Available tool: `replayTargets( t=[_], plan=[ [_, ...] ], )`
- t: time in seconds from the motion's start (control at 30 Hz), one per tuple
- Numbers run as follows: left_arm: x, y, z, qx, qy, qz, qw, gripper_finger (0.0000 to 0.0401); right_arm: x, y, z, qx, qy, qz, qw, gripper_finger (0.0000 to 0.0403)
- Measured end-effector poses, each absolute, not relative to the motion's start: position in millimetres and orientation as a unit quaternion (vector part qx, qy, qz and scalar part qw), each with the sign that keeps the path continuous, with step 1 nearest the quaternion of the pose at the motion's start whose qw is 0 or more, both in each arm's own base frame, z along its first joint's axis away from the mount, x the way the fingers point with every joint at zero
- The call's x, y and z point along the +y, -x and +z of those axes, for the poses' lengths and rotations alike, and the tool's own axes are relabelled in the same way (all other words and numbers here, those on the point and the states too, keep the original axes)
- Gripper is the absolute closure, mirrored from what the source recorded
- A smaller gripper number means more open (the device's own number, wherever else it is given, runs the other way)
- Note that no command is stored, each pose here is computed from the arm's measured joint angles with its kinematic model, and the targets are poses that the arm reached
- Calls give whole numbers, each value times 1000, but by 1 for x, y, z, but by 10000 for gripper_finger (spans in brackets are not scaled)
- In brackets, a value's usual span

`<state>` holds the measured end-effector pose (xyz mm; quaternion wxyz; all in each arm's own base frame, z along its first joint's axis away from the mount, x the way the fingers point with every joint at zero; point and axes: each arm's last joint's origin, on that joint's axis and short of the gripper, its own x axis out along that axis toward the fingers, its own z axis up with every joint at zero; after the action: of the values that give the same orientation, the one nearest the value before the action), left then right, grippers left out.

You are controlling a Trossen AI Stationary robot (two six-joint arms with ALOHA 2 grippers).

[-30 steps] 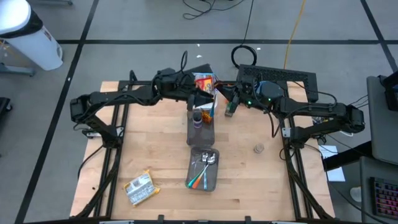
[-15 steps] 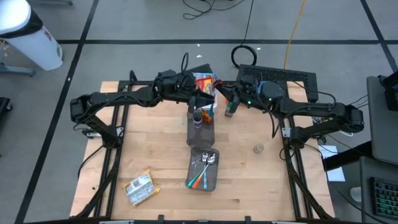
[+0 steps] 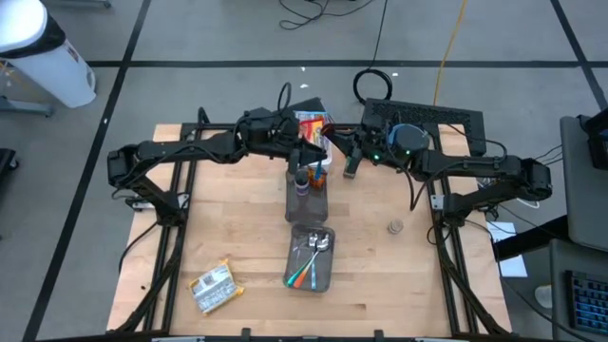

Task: Pick & Place Food Item
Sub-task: Put the purple spoon into the bottom black bin

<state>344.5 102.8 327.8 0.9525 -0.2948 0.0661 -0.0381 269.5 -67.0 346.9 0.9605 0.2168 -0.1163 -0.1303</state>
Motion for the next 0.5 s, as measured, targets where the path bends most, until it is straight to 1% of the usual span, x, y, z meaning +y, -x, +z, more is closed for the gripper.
replayTargets(
  t=[0.33,0.5],
  plan=[
    [103,-344,328,67,273,-42,959,388,-67,-270,346,-110,-215,-134,961,403],
    [102,-344,328,70,273,-53,958,389,-67,-270,345,-109,-218,-133,961,395]
  ],
)
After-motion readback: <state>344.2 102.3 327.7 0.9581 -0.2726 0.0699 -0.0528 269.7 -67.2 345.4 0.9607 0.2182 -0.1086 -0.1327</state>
